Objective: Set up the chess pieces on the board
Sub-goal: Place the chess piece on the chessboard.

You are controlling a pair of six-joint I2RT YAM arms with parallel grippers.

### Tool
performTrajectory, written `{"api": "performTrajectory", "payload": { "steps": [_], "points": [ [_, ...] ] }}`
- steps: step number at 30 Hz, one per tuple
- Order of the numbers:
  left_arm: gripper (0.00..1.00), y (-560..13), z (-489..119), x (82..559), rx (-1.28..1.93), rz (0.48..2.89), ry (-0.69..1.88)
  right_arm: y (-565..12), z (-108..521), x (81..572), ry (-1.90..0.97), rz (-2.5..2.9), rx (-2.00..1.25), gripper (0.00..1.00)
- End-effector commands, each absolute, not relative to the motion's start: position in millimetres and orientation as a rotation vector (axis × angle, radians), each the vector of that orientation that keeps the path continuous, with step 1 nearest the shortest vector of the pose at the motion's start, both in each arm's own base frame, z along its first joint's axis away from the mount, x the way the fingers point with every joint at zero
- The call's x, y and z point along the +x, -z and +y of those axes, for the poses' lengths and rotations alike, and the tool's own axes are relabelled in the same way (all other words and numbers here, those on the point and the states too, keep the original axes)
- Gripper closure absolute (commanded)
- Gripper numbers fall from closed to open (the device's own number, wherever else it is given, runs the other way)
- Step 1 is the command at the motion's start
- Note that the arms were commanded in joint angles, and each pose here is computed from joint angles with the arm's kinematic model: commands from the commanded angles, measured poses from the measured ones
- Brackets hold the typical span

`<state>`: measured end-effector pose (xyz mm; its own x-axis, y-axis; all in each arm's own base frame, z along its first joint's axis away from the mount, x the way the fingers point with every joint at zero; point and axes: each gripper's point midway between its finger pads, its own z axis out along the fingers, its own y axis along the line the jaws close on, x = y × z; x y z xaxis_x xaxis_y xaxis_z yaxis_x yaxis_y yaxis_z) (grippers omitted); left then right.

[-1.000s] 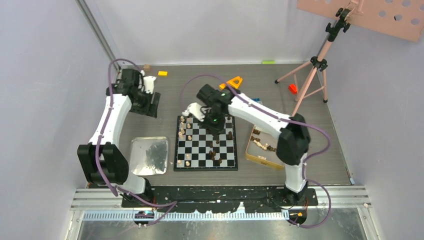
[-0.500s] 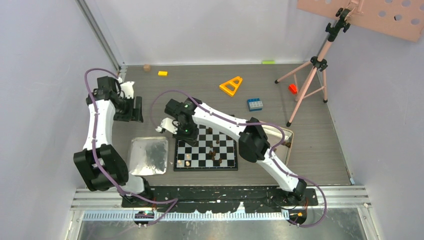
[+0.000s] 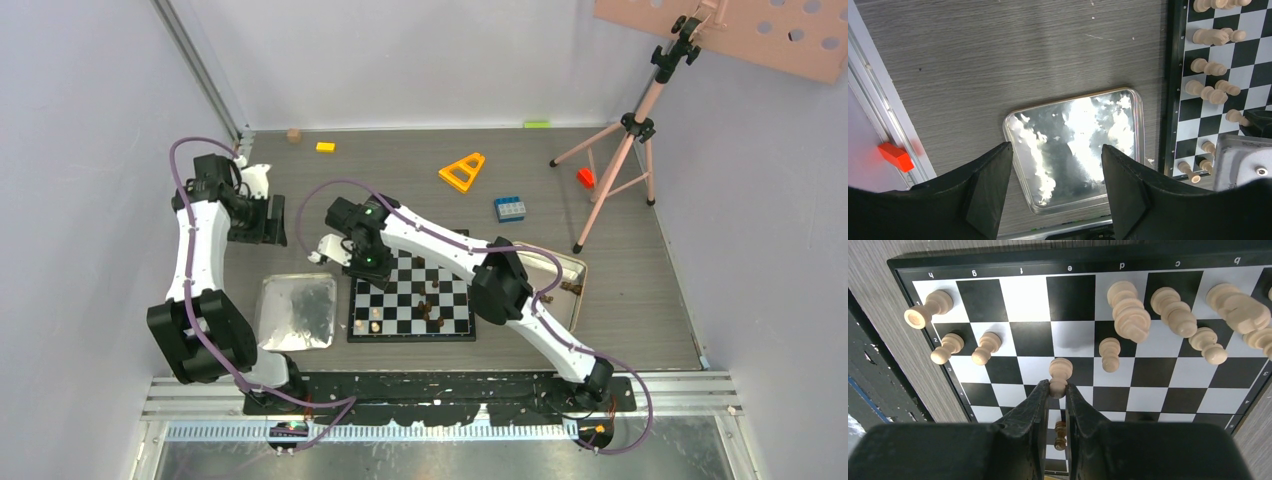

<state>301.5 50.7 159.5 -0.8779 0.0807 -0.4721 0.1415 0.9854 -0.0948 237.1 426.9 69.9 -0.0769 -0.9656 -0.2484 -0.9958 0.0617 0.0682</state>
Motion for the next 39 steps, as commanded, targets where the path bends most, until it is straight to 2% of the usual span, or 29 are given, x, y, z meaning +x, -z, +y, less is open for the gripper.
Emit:
{"api": "performTrajectory", "payload": {
  "steps": [1,19,28,39],
  "points": [
    [0.32,-167.8,50.2,300.5,0.179,2.607,0.181,-69.2,433.5,237.9,-0.310,2.148,-2.060,0.95],
    [0.33,-162.7,48.1,300.5,0.196,2.616,0.207,-57.1,439.0,238.7,-0.275,2.136,-2.079,0.93],
    [0.34,-161.4,46.3,300.1,0.197,2.621,0.224,-56.6,437.8,240.9,-0.254,2.148,-2.063,0.74],
    [0.34,-164.0,44.0,298.9,0.203,2.621,0.239,-68.7,440.7,241.3,-0.266,2.148,-2.016,0.58]
  ]
}}
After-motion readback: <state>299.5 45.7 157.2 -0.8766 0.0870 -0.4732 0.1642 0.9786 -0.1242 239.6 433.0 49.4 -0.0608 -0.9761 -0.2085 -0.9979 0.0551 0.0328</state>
